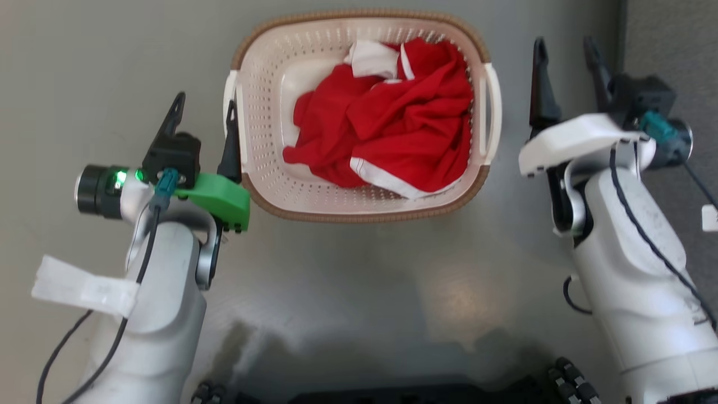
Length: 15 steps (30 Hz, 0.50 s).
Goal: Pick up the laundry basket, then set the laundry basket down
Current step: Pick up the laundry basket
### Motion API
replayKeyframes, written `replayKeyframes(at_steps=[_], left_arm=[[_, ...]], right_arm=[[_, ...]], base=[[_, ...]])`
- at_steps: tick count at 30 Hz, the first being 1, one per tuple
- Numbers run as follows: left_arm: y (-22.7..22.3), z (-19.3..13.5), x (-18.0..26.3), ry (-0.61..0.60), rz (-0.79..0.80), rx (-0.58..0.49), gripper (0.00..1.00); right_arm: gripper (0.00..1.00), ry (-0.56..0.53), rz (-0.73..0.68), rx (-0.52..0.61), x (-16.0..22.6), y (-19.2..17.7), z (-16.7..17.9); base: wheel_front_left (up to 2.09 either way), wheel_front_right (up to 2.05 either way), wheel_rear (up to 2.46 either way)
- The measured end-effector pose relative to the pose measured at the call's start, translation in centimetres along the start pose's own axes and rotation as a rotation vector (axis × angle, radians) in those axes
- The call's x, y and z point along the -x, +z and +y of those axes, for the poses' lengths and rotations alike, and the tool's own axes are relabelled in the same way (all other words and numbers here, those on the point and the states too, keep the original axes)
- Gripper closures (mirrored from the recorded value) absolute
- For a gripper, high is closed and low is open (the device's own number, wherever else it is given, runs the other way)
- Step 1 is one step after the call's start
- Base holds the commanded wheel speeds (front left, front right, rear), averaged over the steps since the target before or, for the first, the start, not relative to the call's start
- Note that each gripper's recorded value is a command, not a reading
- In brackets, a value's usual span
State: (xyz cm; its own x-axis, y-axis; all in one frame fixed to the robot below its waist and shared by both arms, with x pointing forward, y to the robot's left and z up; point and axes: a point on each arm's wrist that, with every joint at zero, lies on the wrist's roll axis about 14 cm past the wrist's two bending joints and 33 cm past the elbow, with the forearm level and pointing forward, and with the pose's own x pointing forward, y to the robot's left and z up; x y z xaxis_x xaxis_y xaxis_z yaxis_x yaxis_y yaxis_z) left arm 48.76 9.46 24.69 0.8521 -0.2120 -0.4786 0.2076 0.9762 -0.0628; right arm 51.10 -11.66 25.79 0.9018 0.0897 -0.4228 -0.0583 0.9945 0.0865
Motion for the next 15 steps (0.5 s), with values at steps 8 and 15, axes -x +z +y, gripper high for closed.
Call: replayKeyframes(at_steps=[8,15], left_arm=[[-3.0,-0.2,-3.0,-0.029,0.06,0.005,0.0],[-6.0,0.1,-4.3,-0.033,0.122,0.012,0.0]], right_arm=[[0.0,0.03,0.039,-0.008,-3.2,-2.9,0.9],[0.0,0.061,0.101,-0.009,-4.2,-6.3,1.9]], base=[[0.0,0.0,0.0],[0.0,0.0,0.0]])
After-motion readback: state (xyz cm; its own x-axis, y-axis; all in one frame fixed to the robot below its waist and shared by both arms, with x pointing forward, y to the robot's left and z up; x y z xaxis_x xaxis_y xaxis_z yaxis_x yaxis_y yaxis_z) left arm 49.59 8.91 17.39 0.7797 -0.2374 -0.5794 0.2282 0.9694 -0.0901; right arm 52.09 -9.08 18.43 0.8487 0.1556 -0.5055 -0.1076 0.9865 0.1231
